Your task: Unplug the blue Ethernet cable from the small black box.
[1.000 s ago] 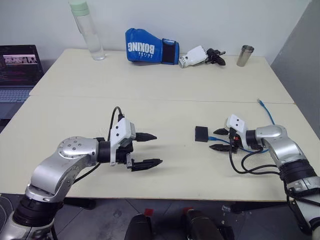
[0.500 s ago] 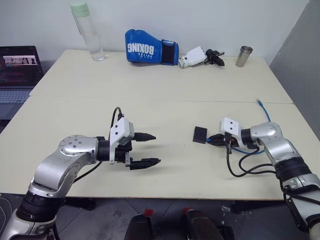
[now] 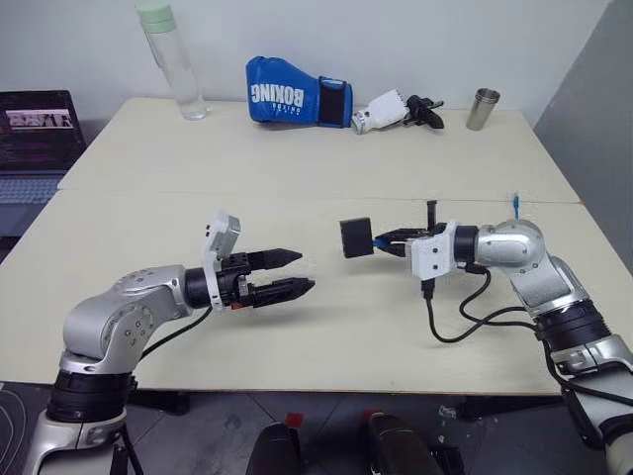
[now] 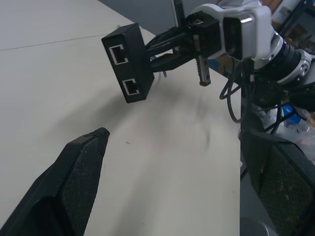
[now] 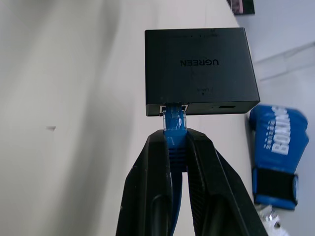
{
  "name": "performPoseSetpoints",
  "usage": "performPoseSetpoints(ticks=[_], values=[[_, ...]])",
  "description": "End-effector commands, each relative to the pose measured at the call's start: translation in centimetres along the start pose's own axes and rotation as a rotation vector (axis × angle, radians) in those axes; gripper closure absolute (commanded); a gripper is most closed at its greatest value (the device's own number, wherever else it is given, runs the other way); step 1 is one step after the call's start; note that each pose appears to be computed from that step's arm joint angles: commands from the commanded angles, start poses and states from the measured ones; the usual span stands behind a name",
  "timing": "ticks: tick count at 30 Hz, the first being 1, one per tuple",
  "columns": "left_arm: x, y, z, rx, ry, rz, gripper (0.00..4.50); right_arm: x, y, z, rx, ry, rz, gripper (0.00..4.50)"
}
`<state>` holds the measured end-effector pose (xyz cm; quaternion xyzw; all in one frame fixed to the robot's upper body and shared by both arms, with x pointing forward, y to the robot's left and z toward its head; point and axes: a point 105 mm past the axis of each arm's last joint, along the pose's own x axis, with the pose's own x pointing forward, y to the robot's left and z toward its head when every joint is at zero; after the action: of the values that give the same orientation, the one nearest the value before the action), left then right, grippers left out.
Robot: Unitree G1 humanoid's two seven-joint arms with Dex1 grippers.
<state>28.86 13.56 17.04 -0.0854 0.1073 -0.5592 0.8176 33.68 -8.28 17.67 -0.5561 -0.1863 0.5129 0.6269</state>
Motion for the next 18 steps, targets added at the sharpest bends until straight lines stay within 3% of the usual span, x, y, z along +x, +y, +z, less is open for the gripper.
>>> performPoseSetpoints(ticks=[1,17,18], values=[[0.6,0.3,1.0,0.018,-0.034,0.01,0.0,0.4,-1.3,2.0,-0.061,-0.055,-0.035,4.35],[2.4,0.8,2.0,-0.057,-0.099,-0.025,0.0,1.9,-1.5,4.4,-0.052,-0.128,-0.037,4.36],[2.3,0.9,2.0,-0.06,-0.1,-0.025,0.18,1.9,-1.5,4.4,-0.051,-0.127,-0.038,4.36]])
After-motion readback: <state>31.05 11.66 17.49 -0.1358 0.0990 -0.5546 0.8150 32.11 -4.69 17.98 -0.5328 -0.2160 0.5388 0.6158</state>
